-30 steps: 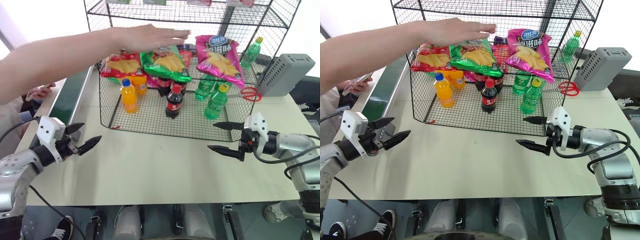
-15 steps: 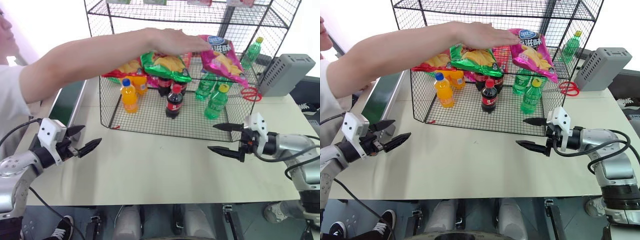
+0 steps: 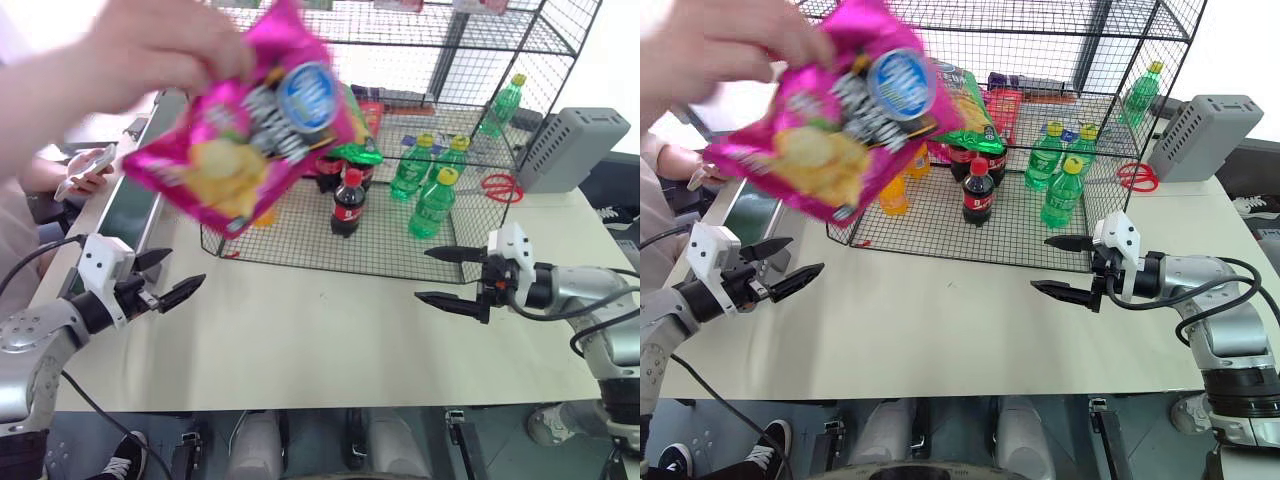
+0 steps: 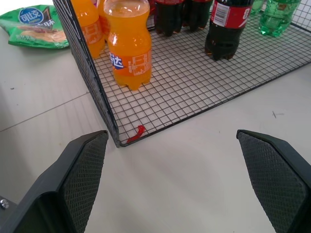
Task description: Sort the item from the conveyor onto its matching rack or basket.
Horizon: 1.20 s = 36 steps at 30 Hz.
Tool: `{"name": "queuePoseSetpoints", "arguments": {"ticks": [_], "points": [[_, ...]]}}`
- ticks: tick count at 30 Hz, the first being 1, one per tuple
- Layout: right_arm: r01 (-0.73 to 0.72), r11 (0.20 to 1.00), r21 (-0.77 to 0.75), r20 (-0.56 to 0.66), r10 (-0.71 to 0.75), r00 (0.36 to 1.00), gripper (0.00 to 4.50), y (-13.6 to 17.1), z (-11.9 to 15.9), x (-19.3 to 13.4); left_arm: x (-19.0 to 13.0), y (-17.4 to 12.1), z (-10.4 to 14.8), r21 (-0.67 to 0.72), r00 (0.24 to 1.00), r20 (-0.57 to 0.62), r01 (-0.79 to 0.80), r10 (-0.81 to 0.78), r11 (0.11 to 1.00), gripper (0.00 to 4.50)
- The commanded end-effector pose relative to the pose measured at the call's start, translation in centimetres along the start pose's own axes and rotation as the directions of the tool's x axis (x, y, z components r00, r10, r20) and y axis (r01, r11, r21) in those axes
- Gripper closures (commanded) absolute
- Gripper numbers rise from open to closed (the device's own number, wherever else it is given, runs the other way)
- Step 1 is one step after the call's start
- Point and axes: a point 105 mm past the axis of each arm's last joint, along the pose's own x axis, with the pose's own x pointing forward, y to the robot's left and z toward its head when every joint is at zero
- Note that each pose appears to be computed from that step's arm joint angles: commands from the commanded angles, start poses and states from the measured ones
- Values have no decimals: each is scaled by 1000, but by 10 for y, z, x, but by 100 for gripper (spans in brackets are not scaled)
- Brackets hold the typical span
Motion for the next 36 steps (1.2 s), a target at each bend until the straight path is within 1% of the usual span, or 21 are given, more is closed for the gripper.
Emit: {"name": "queuePoseSetpoints", "arguments": {"ticks": [1, 22, 28, 31, 36], "points": [[-9, 1000, -29, 3, 9, 1000, 3, 1, 6, -1, -3, 3, 6, 32, 1000, 18, -14, 13, 999, 0], [-13, 998, -68, 2, 13, 1000, 3, -4, 9, 5, -2, 3, 3, 44, 1000, 9, -18, 17, 999, 0], [-18, 997, -72, -3, 18, 1000, 3, -2, 6, 5, -3, 1, 2, 43, 1000, -7, -4, 4, 999, 0], [-19, 997, -69, -3, 19, 1000, 3, -1, 5, 6, -4, 1, -2, 28, 999, -49, 7, -5, 1000, 0], [-25, 997, -70, 3, 26, 1000, 3, 0, 6, 8, -6, 5, 1, 29, 998, -56, -8, 10, 1000, 0]]}}
